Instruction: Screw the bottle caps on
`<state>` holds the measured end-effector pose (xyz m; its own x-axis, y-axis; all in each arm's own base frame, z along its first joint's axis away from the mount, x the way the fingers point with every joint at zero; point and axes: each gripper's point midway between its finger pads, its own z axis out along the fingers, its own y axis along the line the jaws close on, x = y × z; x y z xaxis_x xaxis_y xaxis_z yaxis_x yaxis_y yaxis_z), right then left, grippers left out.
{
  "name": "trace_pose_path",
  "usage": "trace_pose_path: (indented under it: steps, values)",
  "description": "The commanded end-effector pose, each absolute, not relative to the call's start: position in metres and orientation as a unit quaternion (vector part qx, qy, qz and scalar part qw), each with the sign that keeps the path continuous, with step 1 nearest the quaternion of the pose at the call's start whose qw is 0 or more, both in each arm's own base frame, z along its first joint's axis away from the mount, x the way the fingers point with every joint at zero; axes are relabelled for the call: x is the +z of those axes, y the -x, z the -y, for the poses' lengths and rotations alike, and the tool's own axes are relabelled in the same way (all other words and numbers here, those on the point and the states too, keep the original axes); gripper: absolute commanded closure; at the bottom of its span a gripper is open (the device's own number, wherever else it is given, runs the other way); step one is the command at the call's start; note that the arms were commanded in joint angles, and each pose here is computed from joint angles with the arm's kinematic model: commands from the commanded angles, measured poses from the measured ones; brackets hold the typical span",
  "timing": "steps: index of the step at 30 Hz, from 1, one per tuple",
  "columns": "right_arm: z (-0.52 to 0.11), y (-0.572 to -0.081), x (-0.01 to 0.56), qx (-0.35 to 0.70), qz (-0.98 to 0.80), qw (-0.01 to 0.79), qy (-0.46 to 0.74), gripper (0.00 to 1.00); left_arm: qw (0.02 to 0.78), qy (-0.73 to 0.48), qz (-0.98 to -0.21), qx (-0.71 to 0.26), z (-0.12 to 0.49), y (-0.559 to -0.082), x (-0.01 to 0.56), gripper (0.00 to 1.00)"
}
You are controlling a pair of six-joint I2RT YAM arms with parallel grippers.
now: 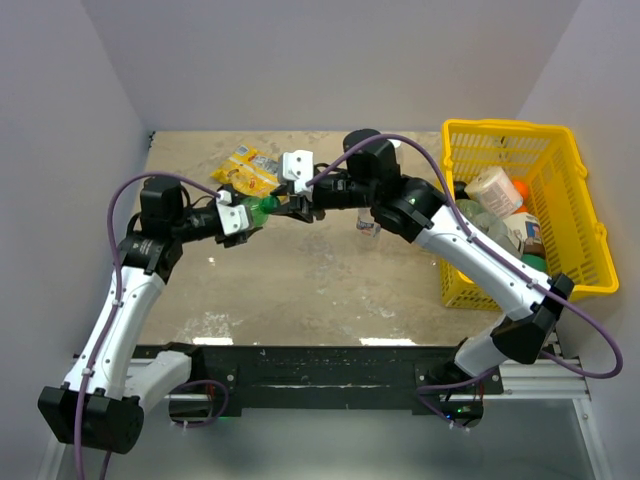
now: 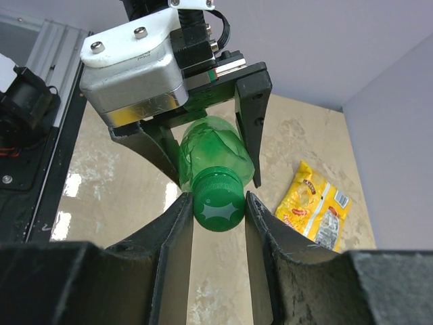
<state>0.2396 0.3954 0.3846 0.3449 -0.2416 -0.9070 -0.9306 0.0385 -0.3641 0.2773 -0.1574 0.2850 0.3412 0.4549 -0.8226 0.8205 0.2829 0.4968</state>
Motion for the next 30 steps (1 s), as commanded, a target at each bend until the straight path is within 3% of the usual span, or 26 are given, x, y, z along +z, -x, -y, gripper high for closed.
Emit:
trace_pose_path:
  steps: [1, 14, 30]
  values:
    - [-0.397, -0.245, 0.377, 0.312, -0.488, 0.541, 0.610, 1.00, 0.622, -0.578, -0.506, -0.151, 0.165, -0.275, 0.314, 1.00]
    - [-0.408, -0.238, 0.358, 0.389, -0.554, 0.488, 0.551, 1.00, 0.652, -0.548, -0.505, -0.142, 0.169, -0.292, 0.333, 1.00]
    - [-0.412, -0.263, 0.339, 0.406, -0.682, 0.445, 0.414, 1.00, 0.738, -0.495, -0.457, 0.037, 0.148, -0.316, 0.379, 1.00]
